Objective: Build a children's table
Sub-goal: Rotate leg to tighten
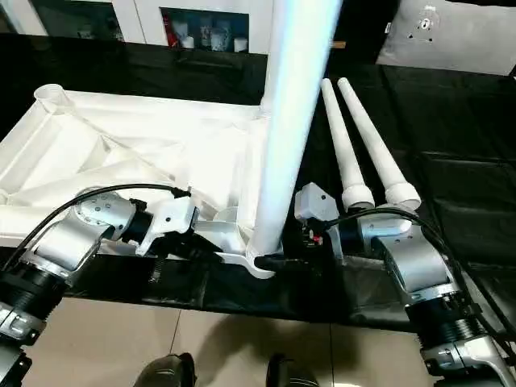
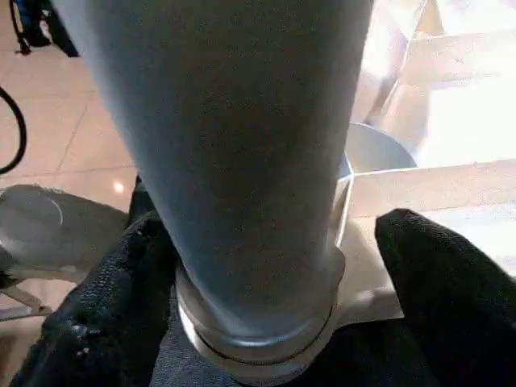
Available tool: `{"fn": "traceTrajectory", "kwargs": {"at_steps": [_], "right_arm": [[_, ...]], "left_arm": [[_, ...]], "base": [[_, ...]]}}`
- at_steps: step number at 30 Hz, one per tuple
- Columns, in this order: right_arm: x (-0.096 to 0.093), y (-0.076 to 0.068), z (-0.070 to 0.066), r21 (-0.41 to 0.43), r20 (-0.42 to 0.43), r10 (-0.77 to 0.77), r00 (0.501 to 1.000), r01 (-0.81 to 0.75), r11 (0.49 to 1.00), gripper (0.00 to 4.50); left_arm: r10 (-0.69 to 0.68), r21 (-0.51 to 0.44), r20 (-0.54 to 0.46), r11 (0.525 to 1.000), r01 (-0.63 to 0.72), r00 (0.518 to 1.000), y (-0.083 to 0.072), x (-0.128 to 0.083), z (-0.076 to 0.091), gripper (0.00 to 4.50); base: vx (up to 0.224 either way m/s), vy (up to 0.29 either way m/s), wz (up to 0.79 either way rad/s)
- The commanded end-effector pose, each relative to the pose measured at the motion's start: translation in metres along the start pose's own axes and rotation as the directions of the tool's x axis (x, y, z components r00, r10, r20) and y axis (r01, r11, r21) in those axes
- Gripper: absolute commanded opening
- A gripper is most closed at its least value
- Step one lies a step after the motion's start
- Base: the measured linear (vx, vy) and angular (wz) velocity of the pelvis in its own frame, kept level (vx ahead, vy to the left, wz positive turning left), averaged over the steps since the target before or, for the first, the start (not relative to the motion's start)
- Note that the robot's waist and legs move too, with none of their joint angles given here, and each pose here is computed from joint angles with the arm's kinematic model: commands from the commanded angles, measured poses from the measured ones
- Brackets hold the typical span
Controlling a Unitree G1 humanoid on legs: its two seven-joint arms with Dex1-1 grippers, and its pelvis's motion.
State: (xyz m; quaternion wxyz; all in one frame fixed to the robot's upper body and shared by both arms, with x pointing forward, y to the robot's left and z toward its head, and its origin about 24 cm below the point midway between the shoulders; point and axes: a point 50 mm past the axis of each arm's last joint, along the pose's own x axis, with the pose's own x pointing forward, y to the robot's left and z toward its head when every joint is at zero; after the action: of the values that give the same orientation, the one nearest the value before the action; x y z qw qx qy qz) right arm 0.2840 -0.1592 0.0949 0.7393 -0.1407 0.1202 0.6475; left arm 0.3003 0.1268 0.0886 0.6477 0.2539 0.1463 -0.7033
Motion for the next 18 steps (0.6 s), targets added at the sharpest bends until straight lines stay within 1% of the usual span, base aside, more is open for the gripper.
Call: {"fn": "traceTrajectory", "kwargs": {"at_steps": [1, 4, 6, 7, 8, 12, 13, 14, 15, 16, 17, 18], "right_arm": [[-0.001, 0.002, -0.001, 0.004, -0.004, 0.021, 1.0, -0.021, 1.0, 3.76], [0.0, 0.003, -0.003, 0.001, -0.01, 0.036, 0.999, -0.036, 0.999, 3.56], [0.001, 0.004, -0.005, 0.009, -0.009, 0.045, 0.999, -0.045, 0.999, 3.25], [0.002, 0.004, -0.005, 0.01, -0.008, 0.046, 0.999, -0.046, 0.999, 3.19], [0.002, 0.005, -0.005, 0.02, -0.006, 0.05, 0.999, -0.05, 0.999, 3.19], [0.005, 0.006, -0.006, 0.048, 0.015, 0.054, 0.998, -0.055, 0.997, 2.79], [0.007, 0.007, -0.006, 0.078, 0.036, 0.045, 0.998, -0.047, 0.996, 2.75], [0.007, 0.007, -0.006, 0.078, 0.036, 0.045, 0.998, -0.047, 0.996, 2.75], [0.009, 0.007, -0.005, 0.11, 0.054, 0.031, 0.998, -0.037, 0.993, 2.65], [0.017, 0.007, -0.005, 0.172, 0.078, -0.027, 0.997, 0.014, 0.985, 2.63], [0.018, 0.007, -0.005, 0.182, 0.08, -0.04, 0.996, 0.024, 0.983, 2.62], [0.025, 0.006, -0.006, 0.21, 0.078, -0.098, 0.992, 0.08, 0.975, 2.62]], "left_arm": [[-0.058, 0.059, 0.019, 0.997, 0.057, 0.998, -0.001, 0.003, 0.01, 0.0], [-0.054, 0.062, 0.019, 0.997, 0.053, 0.998, 0.0, 0.003, 0.009, 0.0], [-0.049, 0.059, 0.019, 0.997, 0.048, 0.999, 0.0, 0.002, 0.008, 0.0], [-0.048, 0.057, 0.019, 0.997, 0.046, 0.999, 0.0, 0.002, 0.008, 0.0], [-0.046, 0.054, 0.02, 0.998, 0.045, 0.999, 0.0, 0.001, 0.008, 0.0], [-0.039, 0.043, 0.027, 0.998, 0.038, 0.999, 0.0, 0.0, 0.007, 0.0], [-0.02, 0.028, 0.037, 0.999, 0.019, 0.999, 0.001, 0.0, 0.007, 0.0], [-0.02, 0.028, 0.037, 0.999, 0.019, 0.999, 0.001, 0.0, 0.007, 0.0], [0.006, 0.008, 0.049, 1.0, -0.007, 0.999, 0.002, 0.0, 0.008, 0.0], [0.083, -0.052, 0.078, 0.996, -0.079, 0.994, 0.006, 0.002, 0.011, 0.0], [0.096, -0.062, 0.082, 0.994, -0.091, 0.992, 0.007, 0.002, 0.011, 0.0], [0.163, -0.102, 0.095, 0.983, -0.153, 0.982, 0.011, 0.005, 0.014, 0.0]], "base": [[0.0, 0.0, 0.0], [0.0, 0.0, 0.0], [0.0, 0.0, 0.0], [0.0, 0.0, 0.0], [0.0, 0.0, 0.0], [0.0, 0.0, 0.0], [0.0, 0.0, 0.0], [0.0, 0.0, 0.0], [0.0, 0.0, 0.0], [0.0, 0.0, 0.0], [0.0, 0.0, 0.0], [0.0, 0.0, 0.0]]}}
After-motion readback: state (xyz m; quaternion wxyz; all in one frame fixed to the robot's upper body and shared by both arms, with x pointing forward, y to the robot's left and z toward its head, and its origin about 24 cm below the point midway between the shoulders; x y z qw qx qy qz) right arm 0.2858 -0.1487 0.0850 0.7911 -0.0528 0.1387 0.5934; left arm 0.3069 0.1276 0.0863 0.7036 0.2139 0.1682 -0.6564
